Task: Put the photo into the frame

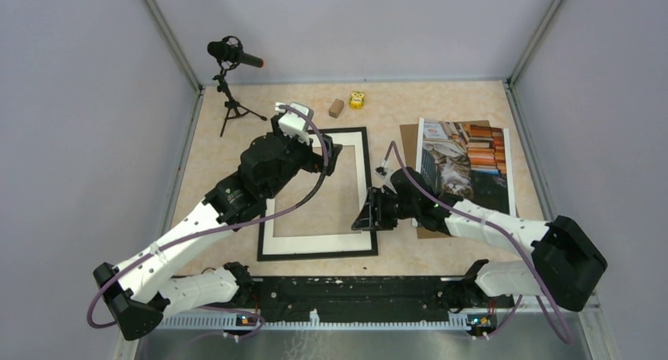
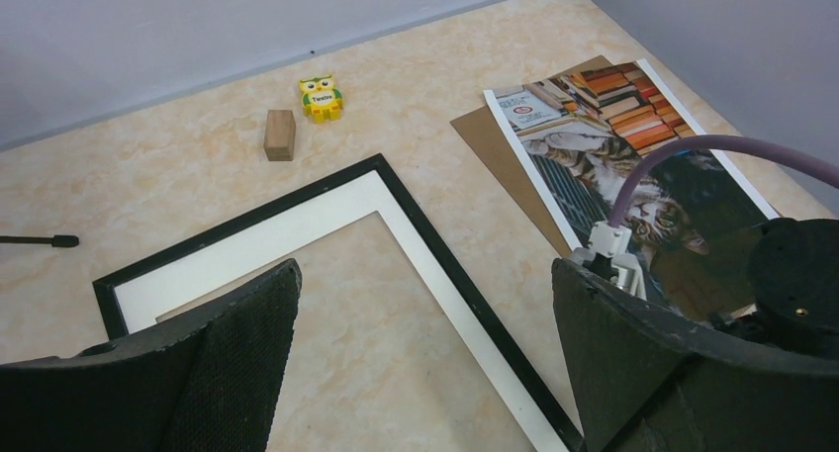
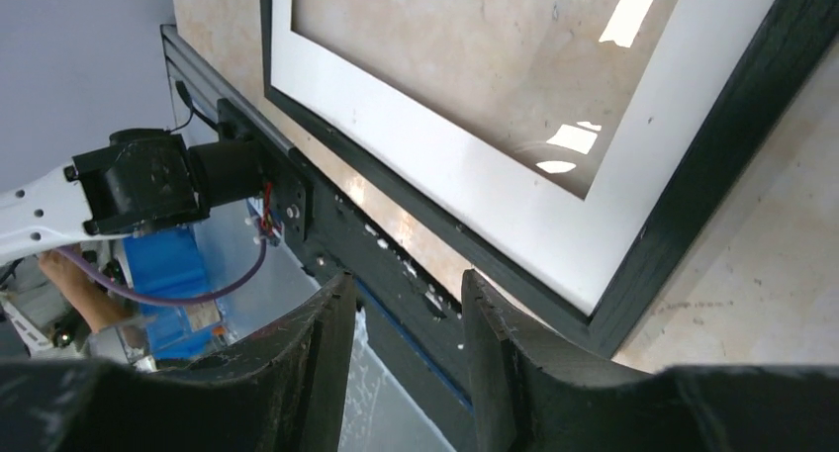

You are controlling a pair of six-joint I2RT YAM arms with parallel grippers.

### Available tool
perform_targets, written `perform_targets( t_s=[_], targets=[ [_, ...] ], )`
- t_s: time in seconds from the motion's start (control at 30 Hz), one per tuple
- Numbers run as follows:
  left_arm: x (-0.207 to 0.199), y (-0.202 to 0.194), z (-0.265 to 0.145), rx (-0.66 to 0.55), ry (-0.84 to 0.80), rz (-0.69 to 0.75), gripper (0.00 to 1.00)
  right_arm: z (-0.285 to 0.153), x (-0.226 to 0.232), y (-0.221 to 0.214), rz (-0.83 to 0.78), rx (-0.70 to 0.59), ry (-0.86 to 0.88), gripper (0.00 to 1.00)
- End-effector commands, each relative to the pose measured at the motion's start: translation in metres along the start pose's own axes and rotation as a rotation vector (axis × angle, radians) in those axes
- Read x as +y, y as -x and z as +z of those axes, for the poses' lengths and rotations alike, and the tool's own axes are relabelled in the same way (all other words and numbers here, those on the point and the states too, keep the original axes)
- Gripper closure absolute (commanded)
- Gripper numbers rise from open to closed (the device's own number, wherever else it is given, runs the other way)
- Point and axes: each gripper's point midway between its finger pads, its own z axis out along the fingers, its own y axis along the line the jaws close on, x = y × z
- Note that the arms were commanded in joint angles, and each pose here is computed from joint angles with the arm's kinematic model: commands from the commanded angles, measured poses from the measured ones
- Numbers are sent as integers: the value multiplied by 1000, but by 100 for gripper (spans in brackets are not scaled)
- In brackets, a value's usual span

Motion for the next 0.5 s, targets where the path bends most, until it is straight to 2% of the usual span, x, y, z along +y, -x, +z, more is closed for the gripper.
perform_targets(
  t_s=[0.0, 0.47],
  targets=[
    [6, 12, -2, -58, 27, -18, 1, -20, 7, -9, -1, 20, -7, 57],
    [9, -2, 8, -27, 51, -11, 1, -84, -10, -26, 79, -9, -77, 57]
  ],
)
